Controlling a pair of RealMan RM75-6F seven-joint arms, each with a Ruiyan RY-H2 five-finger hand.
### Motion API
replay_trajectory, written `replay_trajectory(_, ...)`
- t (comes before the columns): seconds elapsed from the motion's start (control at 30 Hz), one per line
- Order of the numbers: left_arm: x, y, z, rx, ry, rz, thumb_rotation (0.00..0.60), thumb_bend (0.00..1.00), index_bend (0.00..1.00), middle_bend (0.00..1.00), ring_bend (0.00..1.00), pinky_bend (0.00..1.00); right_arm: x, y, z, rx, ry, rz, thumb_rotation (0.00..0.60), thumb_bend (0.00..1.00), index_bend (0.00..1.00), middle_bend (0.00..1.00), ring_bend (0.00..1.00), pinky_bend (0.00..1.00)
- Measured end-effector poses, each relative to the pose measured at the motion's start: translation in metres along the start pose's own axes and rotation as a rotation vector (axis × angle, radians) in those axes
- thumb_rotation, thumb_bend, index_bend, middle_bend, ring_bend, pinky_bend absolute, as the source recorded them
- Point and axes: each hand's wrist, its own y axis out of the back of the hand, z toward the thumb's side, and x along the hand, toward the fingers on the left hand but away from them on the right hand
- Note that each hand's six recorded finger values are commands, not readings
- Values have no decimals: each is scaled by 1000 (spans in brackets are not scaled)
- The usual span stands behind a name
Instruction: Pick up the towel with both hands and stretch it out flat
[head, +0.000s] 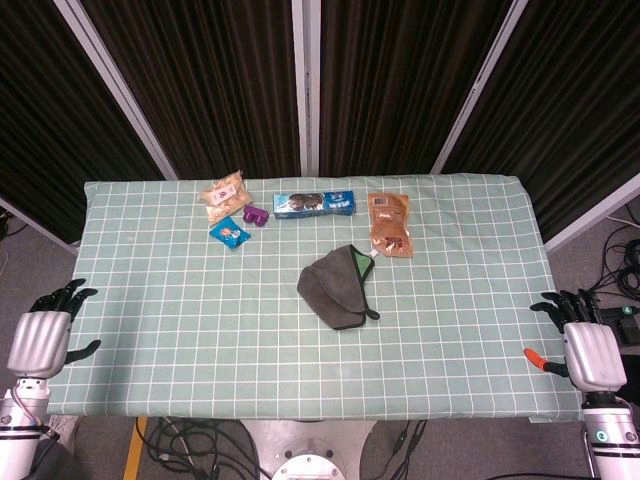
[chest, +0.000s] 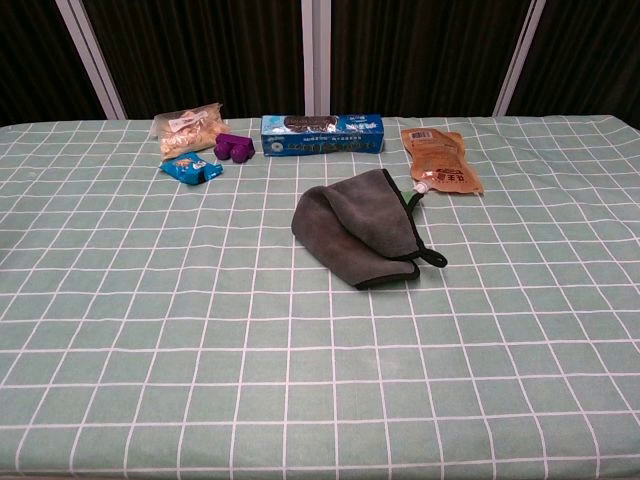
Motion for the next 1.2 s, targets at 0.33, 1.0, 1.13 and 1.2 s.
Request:
replay_trajectory(0.33,0,0,1,-7,-4,3,600,22,302,261,266,305,-2,0,10,1,48,13,600,21,340,193,114,0)
replay_trajectory(1.0,-5,5,-8,-9,15,13,600,22,303,262,266,305,-101,-83,138,100,456,218,600,0,385,165,76,0)
replay_trajectory(1.13,-6,6,-12,-11,25,11,600,23,303,261,266,305,-118,-110,160,118,498,236,600,0,384,166,70,0)
replay_trajectory(1.2,-7,6,-14,-11,29,11,600,23,303,261,266,305,-126,-122,169,133,516,238,600,0,384,164,64,0)
